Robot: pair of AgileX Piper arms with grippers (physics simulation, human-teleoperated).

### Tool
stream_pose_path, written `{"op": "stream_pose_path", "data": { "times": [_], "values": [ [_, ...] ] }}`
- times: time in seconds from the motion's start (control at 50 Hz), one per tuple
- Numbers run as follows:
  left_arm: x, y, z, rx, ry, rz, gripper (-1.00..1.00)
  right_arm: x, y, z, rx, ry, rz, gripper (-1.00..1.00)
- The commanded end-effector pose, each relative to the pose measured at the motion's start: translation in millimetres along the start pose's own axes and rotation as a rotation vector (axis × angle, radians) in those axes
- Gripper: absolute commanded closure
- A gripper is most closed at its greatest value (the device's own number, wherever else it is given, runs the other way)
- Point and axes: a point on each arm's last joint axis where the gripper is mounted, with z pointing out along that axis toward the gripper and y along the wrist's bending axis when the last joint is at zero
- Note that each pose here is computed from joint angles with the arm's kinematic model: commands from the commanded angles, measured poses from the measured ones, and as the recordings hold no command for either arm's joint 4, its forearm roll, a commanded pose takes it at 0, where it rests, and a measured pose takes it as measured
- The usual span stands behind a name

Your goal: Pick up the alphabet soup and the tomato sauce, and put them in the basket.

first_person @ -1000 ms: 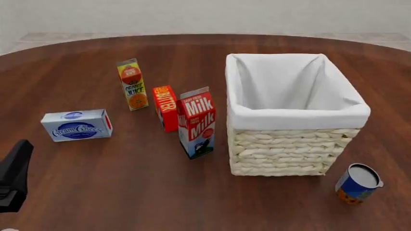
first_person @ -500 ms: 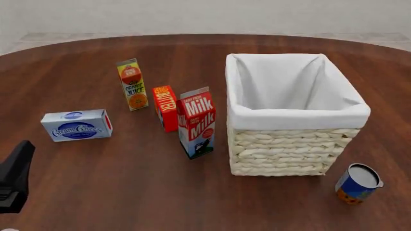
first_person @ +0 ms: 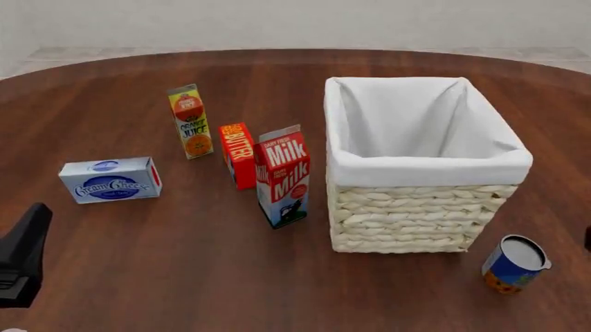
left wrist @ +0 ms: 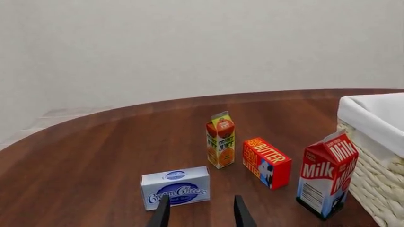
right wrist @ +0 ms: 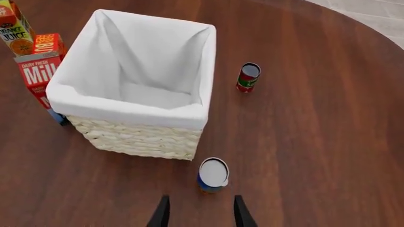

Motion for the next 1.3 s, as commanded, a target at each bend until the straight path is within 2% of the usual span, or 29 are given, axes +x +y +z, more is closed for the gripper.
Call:
{"op": "stream_pose_path", "data": {
  "times": [0.02,0.54,0.82,1.3],
  "values": [
    [0.4,-0.3,0,0.005,0.002,0.001,-1.0,14,1,5,0.002,0.033,0.02,-1.0],
    [0.8,-0.5,0,0.008,0.004,0.011,-1.0,45,5,26,-0.007,0.077,0.046,-1.0],
    [1.0,-0.4,0,0.006,0.006,0.009,-1.0,54,7,38,-0.018,0.085,0.057,-1.0],
    [1.5,-0.4,0,0.006,0.009,0.014,-1.0,66,6,59,0.025,0.083,0.048,-1.0]
  ]
}}
